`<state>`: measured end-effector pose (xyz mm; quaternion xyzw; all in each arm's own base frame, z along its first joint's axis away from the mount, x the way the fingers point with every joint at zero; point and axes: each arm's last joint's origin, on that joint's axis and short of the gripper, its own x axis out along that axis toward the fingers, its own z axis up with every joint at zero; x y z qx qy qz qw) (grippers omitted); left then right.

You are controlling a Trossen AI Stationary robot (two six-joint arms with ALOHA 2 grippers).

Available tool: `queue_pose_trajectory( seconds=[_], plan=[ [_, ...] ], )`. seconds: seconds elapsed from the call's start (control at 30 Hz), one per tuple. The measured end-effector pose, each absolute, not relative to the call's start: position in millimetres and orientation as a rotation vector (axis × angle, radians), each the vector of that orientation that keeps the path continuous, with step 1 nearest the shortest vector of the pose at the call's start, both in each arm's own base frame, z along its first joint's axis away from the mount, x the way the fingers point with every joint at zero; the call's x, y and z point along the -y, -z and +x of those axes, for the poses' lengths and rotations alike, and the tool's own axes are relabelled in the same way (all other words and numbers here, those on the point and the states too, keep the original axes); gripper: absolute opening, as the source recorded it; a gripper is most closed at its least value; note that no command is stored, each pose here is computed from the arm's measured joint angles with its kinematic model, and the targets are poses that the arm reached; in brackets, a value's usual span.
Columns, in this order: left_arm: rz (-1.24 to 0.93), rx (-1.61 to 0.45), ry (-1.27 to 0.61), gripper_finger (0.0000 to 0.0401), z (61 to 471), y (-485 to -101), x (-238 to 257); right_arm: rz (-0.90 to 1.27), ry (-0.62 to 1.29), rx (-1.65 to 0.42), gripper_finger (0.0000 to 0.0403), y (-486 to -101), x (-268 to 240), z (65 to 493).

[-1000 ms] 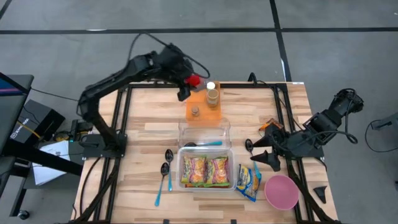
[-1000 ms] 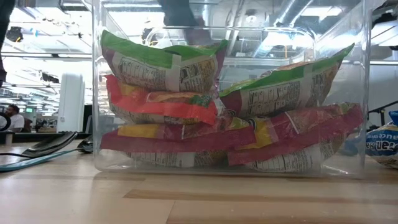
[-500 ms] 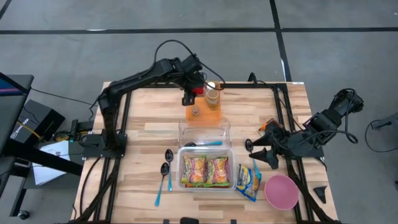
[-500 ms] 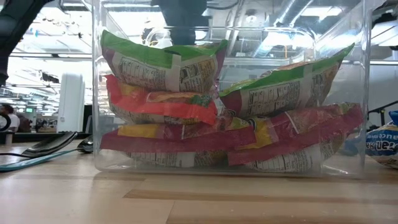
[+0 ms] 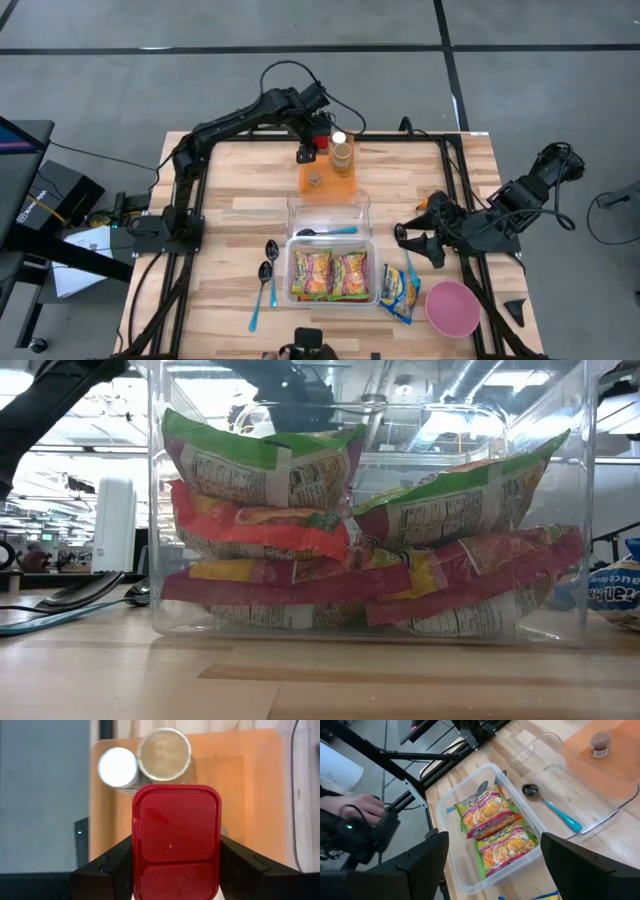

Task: Pick & Place Food Item
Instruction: Put the red seasoning can into the orange transparent bin

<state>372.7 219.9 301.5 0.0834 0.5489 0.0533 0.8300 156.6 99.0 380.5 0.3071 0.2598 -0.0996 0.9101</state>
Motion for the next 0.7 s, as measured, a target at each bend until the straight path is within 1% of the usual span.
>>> queue_pose_trajectory(
  seconds=[0.2, 0.5, 0.7],
  plan=[
    [0.178, -1.213, -0.085, 0.0208, 373.4, -280.1, -236.8, 0.635, 0.224, -0.517, 0.0311, -380.7, -98.9, 157.5],
    [0.119, -1.190, -0.106, 0.0208, 369.3, -259.8, -267.1, 0.635, 0.255, -0.508, 0.0311, -378.5, -100.5, 161.3],
    [0.096, -1.198, -0.115, 0.0208, 367.4, -248.8, -278.1, 0.632, 0.265, -0.505, 0.0311, -377.9, -99.9, 162.4]
  ],
)
